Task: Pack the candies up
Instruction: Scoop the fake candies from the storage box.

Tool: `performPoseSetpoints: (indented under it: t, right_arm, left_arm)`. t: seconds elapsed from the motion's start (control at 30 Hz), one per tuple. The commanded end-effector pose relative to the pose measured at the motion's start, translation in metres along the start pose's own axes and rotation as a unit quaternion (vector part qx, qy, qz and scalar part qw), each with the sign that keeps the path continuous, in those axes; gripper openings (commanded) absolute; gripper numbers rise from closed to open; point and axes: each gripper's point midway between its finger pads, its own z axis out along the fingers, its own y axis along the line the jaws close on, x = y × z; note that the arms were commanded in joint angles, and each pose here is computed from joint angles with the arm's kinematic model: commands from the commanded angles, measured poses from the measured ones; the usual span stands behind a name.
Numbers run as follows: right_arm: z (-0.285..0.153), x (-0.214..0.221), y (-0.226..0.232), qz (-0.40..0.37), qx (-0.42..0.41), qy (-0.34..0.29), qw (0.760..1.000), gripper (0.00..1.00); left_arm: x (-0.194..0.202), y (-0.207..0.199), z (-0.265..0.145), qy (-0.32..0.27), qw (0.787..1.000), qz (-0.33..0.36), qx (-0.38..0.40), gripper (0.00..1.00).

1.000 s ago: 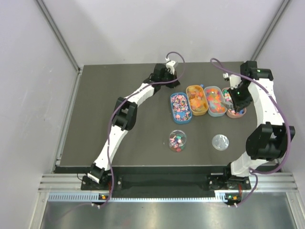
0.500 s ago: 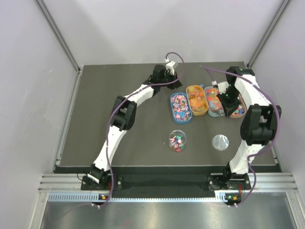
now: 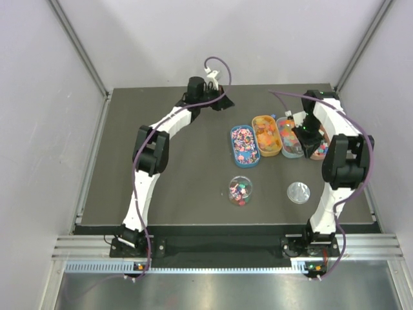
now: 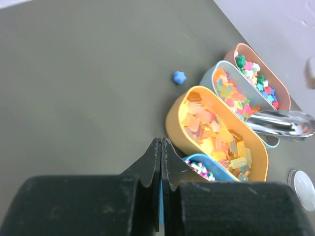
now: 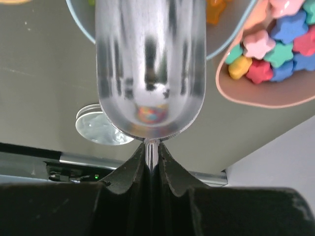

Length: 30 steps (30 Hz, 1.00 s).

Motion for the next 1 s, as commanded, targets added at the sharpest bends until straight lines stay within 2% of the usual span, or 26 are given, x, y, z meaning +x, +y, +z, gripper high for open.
performPoseSetpoints:
  t: [0.0,0.33,0.97]
  right_arm:
    - [-0.001,-0.012,0.004,-0.012,0.009,0.019,1.000,0.00]
    - [0.020,-0.042,0.012,-0.033,0.008,0.025,0.999,0.00]
    - [0.063,-0.052,0.019,-0.036,0.000,0.040,0.999,0.00]
  left_arm:
    - [-0.044,-0.022,-0.028,-0.031,0.999,0.019,0.023,0.00]
    - [-0.048,-0.015,-0.058,-0.031,0.999,0.025,0.006,0.00]
    - [-0.041,-0.019,-0.066,-0.019,0.999,0.032,0.006,0.00]
